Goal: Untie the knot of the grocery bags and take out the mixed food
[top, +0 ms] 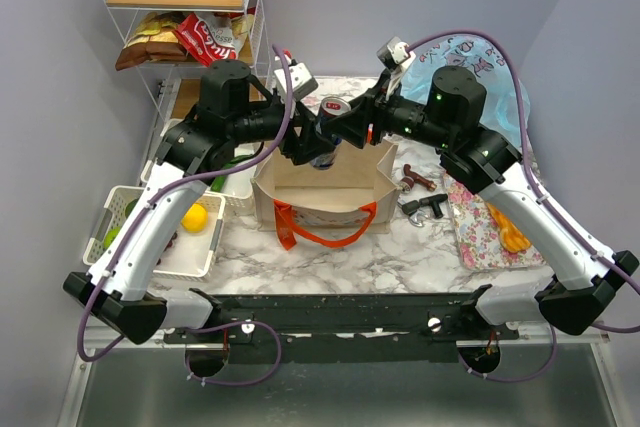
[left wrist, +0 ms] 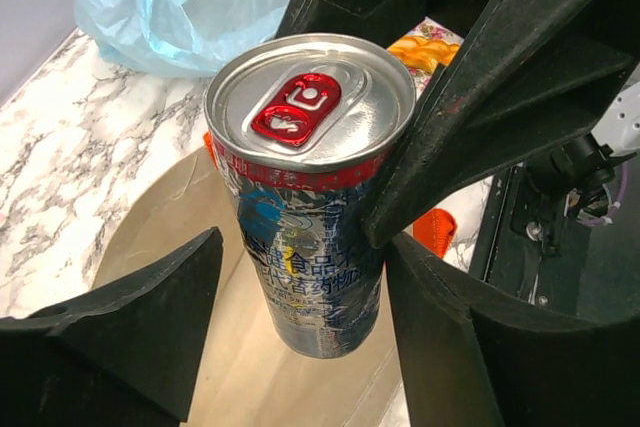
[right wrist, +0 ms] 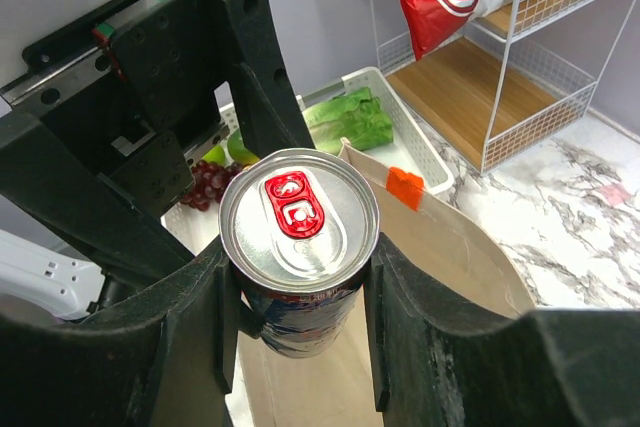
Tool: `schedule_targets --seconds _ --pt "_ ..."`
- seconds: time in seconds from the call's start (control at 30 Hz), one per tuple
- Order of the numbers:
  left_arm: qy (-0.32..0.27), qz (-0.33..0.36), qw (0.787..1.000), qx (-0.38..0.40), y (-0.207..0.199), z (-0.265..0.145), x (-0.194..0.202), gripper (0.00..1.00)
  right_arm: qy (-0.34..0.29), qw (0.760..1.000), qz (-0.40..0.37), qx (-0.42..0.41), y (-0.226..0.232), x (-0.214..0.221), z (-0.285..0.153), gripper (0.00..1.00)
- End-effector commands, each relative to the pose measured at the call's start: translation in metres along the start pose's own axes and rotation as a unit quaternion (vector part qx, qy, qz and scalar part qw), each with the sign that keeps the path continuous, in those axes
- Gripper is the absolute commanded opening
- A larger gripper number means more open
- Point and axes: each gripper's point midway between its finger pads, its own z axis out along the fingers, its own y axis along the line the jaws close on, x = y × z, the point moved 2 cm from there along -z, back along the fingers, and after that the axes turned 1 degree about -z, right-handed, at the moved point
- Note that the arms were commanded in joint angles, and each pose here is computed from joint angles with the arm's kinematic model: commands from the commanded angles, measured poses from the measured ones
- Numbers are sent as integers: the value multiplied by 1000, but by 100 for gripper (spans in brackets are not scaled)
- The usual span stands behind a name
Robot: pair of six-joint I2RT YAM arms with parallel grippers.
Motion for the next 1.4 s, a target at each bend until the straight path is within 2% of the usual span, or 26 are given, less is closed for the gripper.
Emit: schedule_targets --seconds 0.0,0.13,0.27,0.3,0.47,0.5,0.6,0.67,0.73,0.87,0.97,1.1,1.23,1.37 --pt "26 -7 999 -22 10 3 15 63 -72 997 -27 -29 19 -49 -10 1" --pt "24 -11 999 -20 11 6 13 61 -73 997 -22 -34 21 -49 -10 1" --pt "27 -13 999 -16 11 9 14 67 -75 996 -21 -35 21 -51 -8 1" --pt "25 -12 1000 -14 11 9 13 63 -75 996 -20 -35 21 -51 -8 1" --pt "17 -25 1000 -6 7 10 11 22 -78 996 -20 -34 20 -52 -7 1" --pt "13 -29 999 -6 8 9 9 16 -80 996 -20 -28 19 -53 -8 5" --pt "-17 -47 999 -4 11 0 -2 4 -84 996 -13 6 10 -58 -9 66" --pt "-37 -50 998 -14 18 -8 -12 0 -92 995 -12 33 3 -65 -12 87" --pt "-57 -46 997 -31 28 -17 -25 0 -109 992 -16 59 -2 -76 -16 94" --pt "-100 -30 990 -95 61 -46 -61 0 -141 980 -26 136 -24 -97 -27 99" --pt "-151 -5 973 -172 94 -79 -96 0 -146 976 -39 159 -32 -100 -32 100" --pt "-220 35 934 -281 139 -132 -146 0 -135 978 -41 152 -31 -91 -33 100" --pt "-269 61 885 -376 186 -183 -181 0 -128 980 -42 149 -31 -85 -31 100" --pt "-296 81 852 -424 220 -203 -198 0 -123 980 -49 150 -33 -81 -29 100"
